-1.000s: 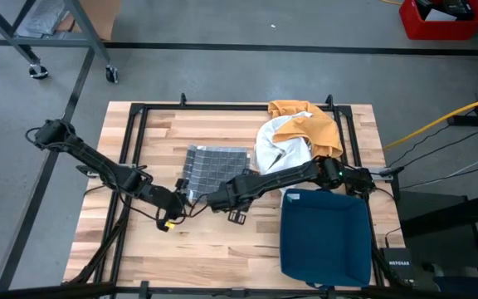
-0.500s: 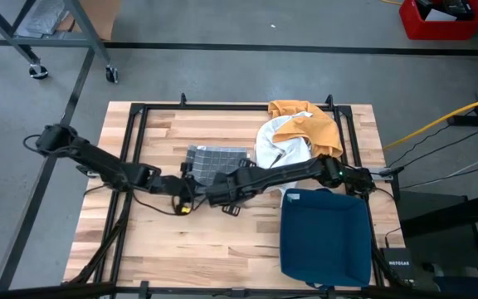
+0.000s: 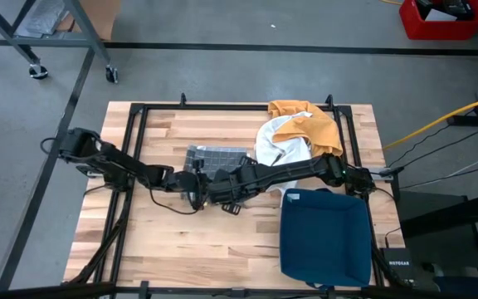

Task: Fold towel
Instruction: Fold the gray towel

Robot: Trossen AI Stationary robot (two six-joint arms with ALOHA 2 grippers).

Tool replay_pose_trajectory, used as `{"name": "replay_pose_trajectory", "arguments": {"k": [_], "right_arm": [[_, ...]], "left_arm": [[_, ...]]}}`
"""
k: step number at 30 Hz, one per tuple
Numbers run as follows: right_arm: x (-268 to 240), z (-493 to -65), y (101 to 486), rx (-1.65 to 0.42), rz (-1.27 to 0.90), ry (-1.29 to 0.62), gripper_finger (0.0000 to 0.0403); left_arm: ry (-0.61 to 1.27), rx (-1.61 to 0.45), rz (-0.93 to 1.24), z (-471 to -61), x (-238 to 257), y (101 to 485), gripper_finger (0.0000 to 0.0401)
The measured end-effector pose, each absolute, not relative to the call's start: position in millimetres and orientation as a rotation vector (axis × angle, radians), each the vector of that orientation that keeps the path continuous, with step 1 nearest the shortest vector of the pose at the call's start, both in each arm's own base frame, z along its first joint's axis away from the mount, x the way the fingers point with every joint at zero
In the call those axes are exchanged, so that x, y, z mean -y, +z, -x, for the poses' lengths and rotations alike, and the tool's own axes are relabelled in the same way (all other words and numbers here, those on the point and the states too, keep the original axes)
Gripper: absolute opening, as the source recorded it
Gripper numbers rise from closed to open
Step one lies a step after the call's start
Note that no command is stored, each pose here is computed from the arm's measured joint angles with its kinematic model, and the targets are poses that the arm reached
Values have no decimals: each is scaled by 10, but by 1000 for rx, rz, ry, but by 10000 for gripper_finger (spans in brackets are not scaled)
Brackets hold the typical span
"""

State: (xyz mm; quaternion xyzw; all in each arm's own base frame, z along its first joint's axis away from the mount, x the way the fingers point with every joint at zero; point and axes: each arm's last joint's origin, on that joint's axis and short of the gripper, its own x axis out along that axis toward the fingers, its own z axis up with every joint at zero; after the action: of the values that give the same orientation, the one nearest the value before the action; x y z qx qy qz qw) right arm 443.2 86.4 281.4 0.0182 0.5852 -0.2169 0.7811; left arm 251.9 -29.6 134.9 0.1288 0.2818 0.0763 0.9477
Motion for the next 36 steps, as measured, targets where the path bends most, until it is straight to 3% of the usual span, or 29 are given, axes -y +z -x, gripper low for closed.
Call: {"name": "replay_pose_trajectory", "arguments": {"k": [4,11,17,36], "right_arm": [[-864,-4435,2815,-1261,-40,-468,143],[-865,-4439,2818,-1256,-42,-467,143],[-865,-4438,2818,-1257,-42,-467,143],[-864,-4428,2816,-1267,-37,-469,143]], "left_arm": [[162,-626,-253,-2542,213,1232,3],[181,-710,-231,-2569,85,1028,3],[300,-722,-121,-2570,-108,986,4],[672,-985,-159,-2278,-773,887,1]]}}
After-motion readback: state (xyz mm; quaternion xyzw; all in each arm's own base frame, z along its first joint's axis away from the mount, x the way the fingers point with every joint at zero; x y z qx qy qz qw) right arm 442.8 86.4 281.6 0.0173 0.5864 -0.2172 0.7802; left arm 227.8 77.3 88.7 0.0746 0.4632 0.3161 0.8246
